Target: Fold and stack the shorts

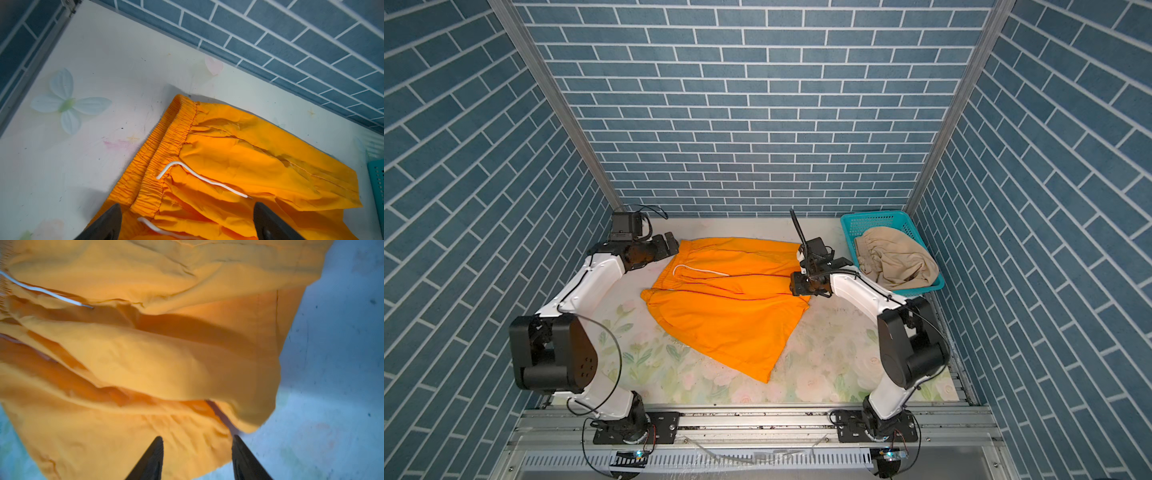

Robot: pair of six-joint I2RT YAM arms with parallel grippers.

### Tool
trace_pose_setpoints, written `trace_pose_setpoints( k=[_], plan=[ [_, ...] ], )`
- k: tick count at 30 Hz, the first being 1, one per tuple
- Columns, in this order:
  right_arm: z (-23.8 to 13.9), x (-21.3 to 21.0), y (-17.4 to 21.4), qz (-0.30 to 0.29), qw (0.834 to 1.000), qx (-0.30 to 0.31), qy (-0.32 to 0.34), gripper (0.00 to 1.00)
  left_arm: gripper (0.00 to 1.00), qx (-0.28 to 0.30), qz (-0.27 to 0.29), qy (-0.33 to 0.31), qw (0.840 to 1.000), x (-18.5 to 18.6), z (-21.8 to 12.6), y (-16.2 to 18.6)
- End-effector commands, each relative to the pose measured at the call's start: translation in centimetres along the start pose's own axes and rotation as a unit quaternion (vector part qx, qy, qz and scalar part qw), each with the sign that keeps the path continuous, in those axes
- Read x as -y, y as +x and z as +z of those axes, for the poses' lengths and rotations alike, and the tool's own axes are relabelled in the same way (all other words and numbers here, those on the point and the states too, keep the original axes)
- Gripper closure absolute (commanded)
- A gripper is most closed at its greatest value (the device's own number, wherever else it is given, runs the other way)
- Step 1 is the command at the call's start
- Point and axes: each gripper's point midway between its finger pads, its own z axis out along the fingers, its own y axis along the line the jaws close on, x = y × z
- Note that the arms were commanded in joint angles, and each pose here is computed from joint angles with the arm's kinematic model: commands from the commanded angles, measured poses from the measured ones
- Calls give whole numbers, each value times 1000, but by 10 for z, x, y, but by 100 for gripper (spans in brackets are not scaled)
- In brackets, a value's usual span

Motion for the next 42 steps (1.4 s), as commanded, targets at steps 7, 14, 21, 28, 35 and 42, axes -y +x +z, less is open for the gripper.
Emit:
trace_pose_setpoints(
  k=[7,14,21,28,35,42],
  plan=[
    [-31,-72,163,-7,995,-93,-35,41,0,-59,-95,-32,993,-62,-22,95],
    [-8,-108,197,-12,996,-79,-44,41,0,-62,-106,-20,992,-66,-31,114],
    [28,-130,210,-13,994,-101,-42,45,0,-56,-80,-40,994,-70,-48,111],
    [16,-91,218,21,996,-91,5,87,0,-61,-70,-50,994,-74,-51,117],
    [-25,-37,238,87,992,-82,27,100,0,-67,-99,-36,992,-78,-37,139],
    [-42,-20,236,110,992,-50,21,100,4,-115,-131,-1,985,-73,-19,178]
  ],
)
